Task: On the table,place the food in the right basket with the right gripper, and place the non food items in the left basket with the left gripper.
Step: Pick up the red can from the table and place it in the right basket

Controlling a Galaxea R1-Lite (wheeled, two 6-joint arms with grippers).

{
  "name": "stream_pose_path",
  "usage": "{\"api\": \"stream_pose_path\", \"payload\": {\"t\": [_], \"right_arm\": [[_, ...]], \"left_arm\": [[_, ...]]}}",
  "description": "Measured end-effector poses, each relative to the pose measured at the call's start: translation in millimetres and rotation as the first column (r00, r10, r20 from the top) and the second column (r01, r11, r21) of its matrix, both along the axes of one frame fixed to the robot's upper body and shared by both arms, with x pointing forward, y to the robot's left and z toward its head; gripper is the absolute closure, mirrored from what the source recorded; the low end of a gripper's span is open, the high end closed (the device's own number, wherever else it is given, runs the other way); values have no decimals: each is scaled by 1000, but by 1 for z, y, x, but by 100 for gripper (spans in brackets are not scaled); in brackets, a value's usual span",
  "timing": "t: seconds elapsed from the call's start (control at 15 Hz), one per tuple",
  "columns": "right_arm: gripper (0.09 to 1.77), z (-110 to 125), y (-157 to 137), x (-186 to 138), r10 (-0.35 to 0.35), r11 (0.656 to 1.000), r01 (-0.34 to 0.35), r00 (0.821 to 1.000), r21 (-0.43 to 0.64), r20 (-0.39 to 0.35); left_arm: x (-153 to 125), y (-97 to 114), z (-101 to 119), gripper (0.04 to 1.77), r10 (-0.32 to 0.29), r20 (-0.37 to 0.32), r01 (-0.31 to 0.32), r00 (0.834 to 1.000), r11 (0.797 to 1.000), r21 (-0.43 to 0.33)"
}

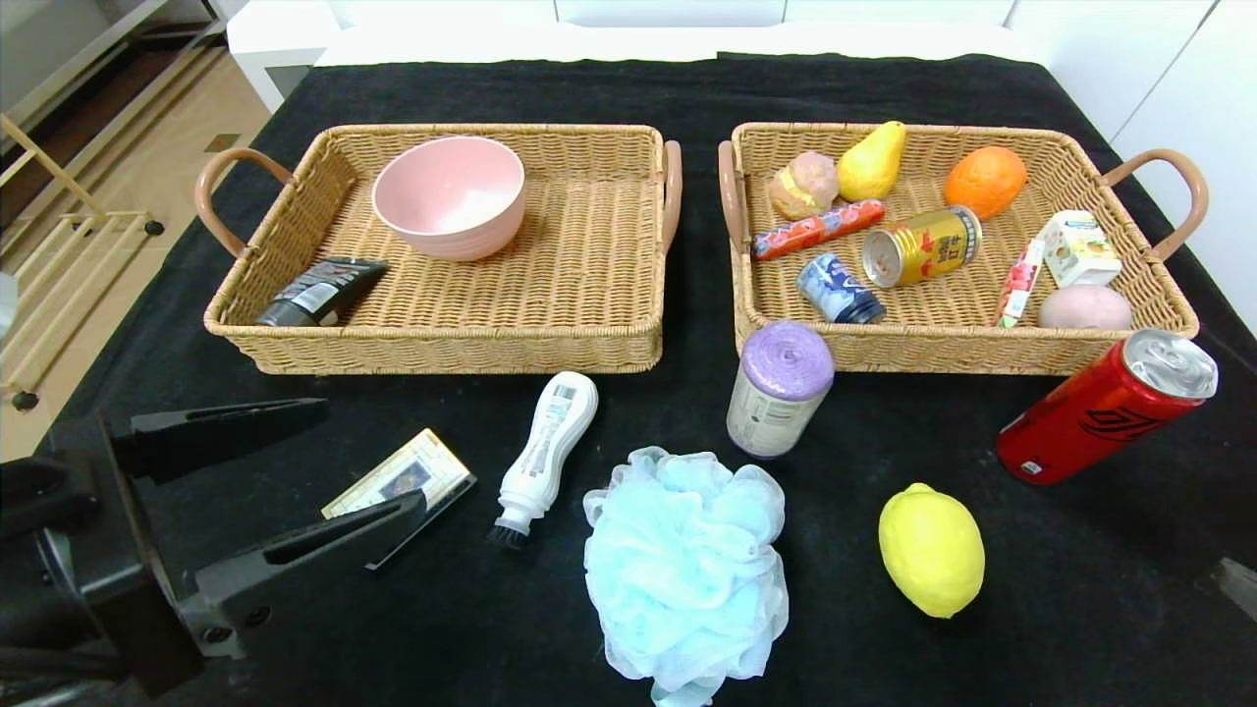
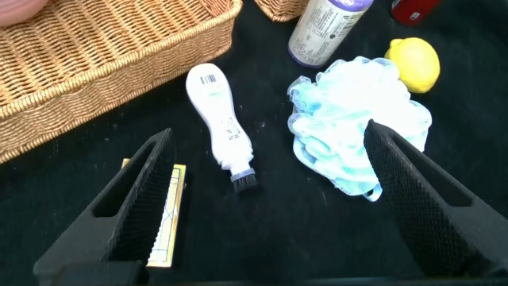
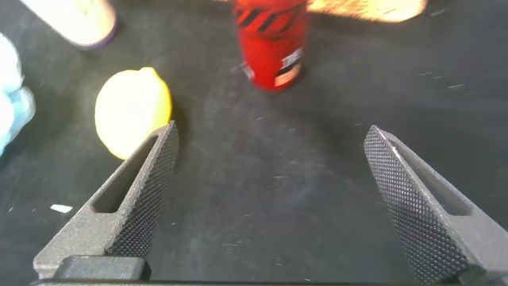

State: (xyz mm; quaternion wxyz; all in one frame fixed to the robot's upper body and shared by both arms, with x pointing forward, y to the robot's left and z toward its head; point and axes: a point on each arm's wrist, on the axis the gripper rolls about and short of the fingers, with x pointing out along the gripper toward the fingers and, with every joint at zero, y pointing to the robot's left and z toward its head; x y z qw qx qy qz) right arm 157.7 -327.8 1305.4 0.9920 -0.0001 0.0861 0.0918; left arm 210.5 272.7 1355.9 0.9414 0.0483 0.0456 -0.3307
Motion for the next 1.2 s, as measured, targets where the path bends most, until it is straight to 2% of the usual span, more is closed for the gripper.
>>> {"api": "stream_pose_path", "payload": {"t": [0.13, 0.33, 0.4, 0.87, 1.2], "right_arm": [[15, 1, 5, 14, 2, 1000, -2, 1000, -3, -6], [15, 4, 13, 38, -35, 999, 36, 999, -10, 30], [15, 1, 15, 42, -32, 999, 32, 999, -15, 7], [15, -8, 23, 66, -59, 998, 58, 998, -16, -29], [15, -8, 27, 81, -88, 996, 88, 996, -12, 4]], "left_arm": [[0, 0, 0, 9, 2, 0, -2, 1000, 1000, -1], [1, 0, 0, 9, 4, 0, -4, 1000, 1000, 1], [1, 0, 0, 9, 4, 0, -4, 1000, 1000, 1], [-1, 1, 1, 9, 5, 18, -5, 1000, 1000, 13], [-1, 1, 1, 9, 5, 24, -5, 1000, 1000, 15]]}}
